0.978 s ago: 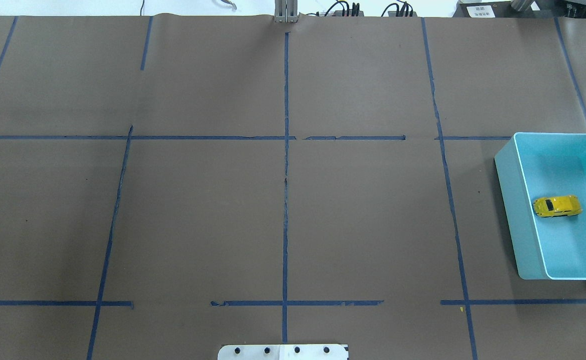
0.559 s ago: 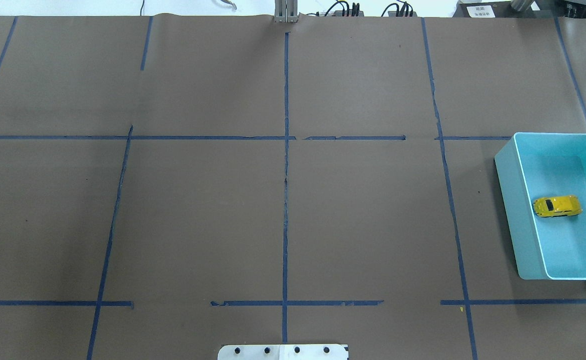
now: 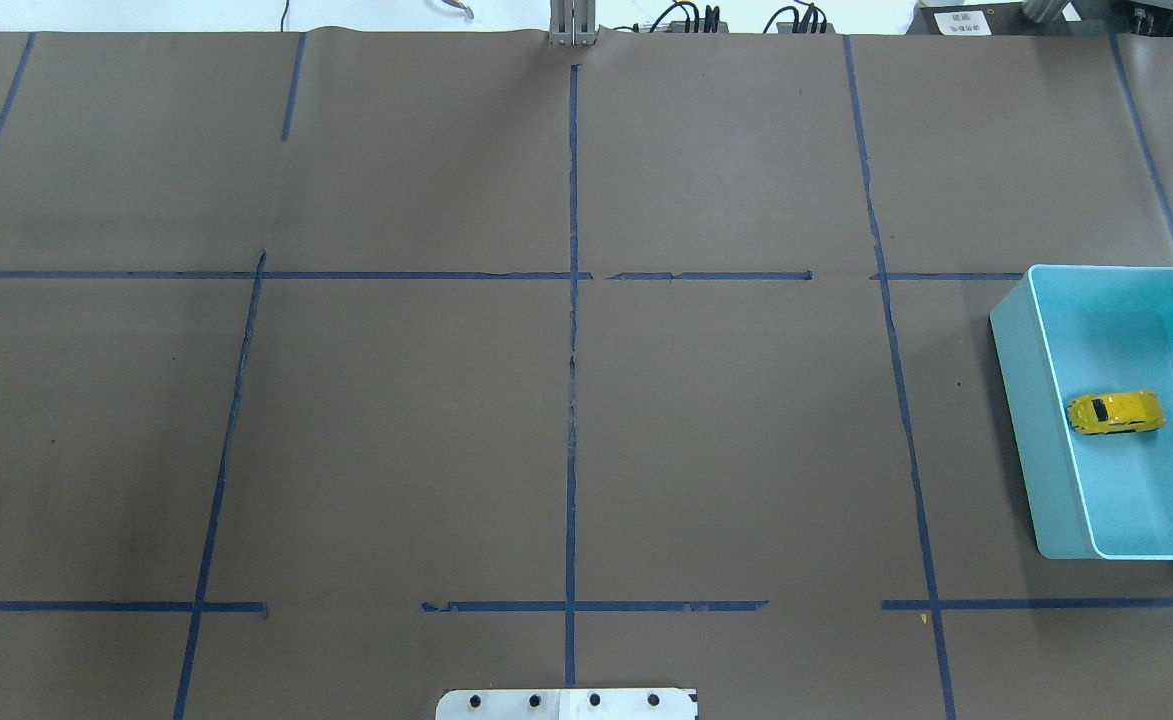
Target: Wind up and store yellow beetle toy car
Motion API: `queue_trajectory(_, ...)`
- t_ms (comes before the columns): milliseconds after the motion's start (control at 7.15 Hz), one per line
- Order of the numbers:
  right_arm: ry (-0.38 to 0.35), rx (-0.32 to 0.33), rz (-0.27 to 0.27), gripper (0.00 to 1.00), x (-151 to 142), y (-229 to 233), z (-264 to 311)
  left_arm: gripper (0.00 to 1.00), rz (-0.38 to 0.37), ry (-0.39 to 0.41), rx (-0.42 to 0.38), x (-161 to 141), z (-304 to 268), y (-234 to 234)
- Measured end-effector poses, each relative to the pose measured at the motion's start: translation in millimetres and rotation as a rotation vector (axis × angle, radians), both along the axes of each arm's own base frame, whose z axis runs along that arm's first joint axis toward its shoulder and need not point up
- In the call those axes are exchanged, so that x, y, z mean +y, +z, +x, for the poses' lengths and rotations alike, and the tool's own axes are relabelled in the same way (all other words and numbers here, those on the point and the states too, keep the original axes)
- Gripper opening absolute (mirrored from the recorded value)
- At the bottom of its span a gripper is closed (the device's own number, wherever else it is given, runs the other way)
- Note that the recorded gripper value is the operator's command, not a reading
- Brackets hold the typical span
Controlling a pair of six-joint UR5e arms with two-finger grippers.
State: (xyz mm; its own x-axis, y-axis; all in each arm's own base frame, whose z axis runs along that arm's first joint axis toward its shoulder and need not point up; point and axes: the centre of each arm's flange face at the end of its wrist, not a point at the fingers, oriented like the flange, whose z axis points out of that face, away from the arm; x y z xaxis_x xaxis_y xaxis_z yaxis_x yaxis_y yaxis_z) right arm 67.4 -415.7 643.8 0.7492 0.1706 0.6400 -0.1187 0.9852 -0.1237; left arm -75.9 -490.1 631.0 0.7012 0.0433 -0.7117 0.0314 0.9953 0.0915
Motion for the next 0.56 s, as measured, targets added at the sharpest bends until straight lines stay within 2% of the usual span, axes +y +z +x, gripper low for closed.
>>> queue_trajectory(559, 0.002, -0.006, -0.004, 1.00, 0.9, 0.8, 0.2, 1.00, 0.000, 0.001, 0.000, -0.1, 0.4, 0.6)
